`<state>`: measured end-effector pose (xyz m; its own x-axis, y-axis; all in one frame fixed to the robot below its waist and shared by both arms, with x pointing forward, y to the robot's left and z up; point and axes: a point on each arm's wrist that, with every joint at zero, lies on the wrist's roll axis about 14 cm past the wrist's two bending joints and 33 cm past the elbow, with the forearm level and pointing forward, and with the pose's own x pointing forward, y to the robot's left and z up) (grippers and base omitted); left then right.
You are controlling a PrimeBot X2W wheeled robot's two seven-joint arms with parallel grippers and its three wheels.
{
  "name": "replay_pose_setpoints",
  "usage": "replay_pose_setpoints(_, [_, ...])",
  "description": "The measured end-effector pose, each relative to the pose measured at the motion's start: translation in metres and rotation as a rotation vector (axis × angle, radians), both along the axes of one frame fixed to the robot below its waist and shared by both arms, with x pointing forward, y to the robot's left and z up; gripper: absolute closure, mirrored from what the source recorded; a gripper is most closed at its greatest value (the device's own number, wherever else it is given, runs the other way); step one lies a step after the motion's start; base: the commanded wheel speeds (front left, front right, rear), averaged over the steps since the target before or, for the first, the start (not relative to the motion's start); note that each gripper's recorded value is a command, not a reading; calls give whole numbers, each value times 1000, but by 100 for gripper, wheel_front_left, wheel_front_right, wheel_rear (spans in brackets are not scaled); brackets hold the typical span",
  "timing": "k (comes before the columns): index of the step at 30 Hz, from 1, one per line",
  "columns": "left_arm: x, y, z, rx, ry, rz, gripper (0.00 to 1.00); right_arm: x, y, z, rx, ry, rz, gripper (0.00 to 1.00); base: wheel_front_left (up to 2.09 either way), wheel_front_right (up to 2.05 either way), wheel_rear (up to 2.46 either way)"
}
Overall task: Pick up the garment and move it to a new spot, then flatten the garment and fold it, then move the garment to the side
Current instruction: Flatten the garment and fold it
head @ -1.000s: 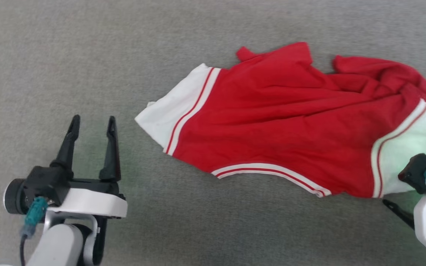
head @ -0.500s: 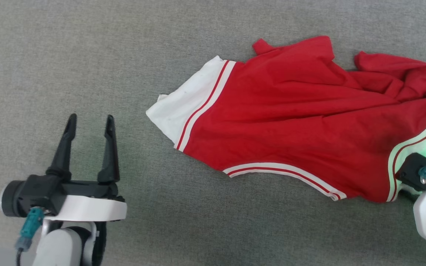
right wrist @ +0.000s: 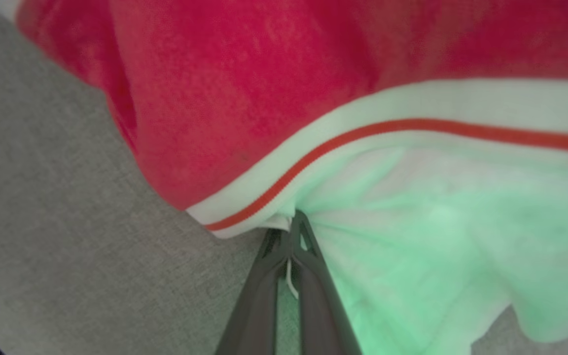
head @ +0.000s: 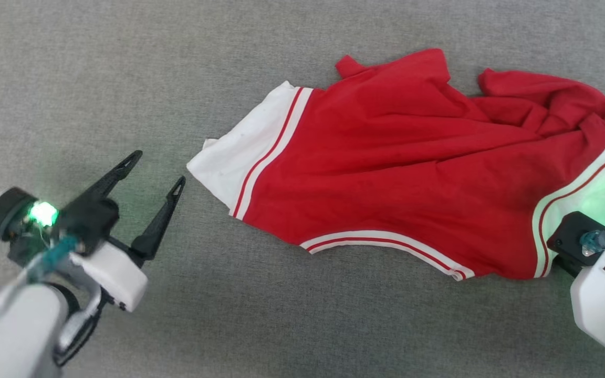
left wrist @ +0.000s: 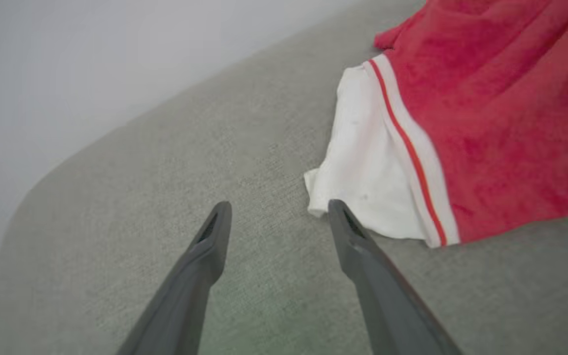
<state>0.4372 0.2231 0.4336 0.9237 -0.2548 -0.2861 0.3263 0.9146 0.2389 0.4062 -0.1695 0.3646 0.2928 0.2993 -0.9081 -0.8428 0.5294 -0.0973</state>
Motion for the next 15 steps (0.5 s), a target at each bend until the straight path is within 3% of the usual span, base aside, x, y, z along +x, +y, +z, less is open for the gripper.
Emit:
replay_pose_setpoints(4, [-7, -12, -17, 14, 255, -128, 0, -2, 1, 0, 1, 1, -1, 100, 0, 0, 0])
replay_pose_setpoints(10, [-1, -28, -26, -84, 571, -182, 0, 2, 2, -4, 9, 2, -6, 100, 0, 0, 0])
replay_pose_setpoints(15, [9, -33, -40, -109, 696, -184, 0, 2, 3, -7, 15, 7, -11, 100, 0, 0, 0])
